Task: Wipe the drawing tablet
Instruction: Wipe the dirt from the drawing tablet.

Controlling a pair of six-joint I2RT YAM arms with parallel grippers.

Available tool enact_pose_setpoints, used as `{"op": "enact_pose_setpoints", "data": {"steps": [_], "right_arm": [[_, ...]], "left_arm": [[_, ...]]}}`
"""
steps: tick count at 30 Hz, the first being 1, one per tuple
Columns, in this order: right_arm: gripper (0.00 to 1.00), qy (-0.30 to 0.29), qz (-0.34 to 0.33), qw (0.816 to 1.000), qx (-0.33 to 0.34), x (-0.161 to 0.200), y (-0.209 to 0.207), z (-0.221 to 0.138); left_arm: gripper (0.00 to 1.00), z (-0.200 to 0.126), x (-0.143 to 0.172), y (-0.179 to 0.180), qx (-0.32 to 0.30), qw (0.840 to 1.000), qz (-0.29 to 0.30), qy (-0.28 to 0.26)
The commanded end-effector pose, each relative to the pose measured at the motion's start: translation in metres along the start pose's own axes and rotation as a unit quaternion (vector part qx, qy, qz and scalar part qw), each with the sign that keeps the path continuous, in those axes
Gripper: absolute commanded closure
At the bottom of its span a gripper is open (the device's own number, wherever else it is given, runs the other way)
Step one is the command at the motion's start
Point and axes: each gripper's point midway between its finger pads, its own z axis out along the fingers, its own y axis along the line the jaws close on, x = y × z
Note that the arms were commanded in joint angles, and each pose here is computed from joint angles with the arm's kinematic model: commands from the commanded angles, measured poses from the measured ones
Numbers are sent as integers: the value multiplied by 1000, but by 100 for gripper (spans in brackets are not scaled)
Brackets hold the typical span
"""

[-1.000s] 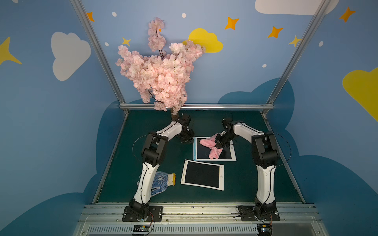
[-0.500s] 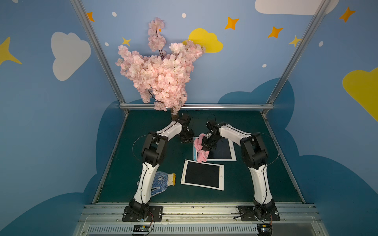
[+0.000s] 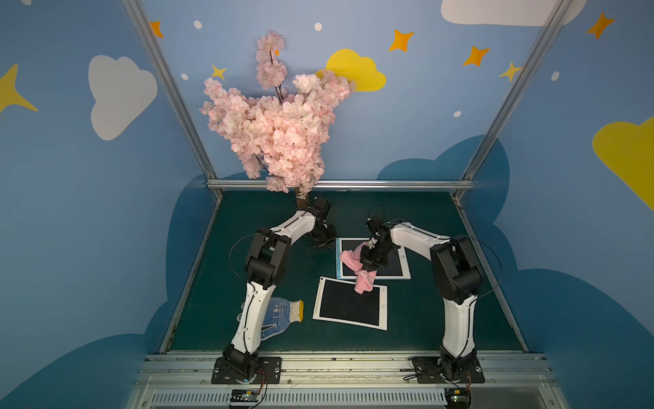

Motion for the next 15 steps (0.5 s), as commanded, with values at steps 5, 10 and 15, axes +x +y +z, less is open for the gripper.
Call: {"op": "enact_pose_setpoints", "data": {"steps": [5, 10, 15], "right_arm": [[100, -4, 51, 999, 3, -11, -43, -20], [100, -20, 102, 995, 1, -20, -105, -48], [100, -13, 106, 994, -3, -17, -102, -39]], "left_arm": [[85, 4, 6, 5, -9, 1000, 0, 13], [85, 3, 7, 2, -6, 1000, 3, 13], [79, -22, 18, -11, -3, 1000, 15, -4]]}}
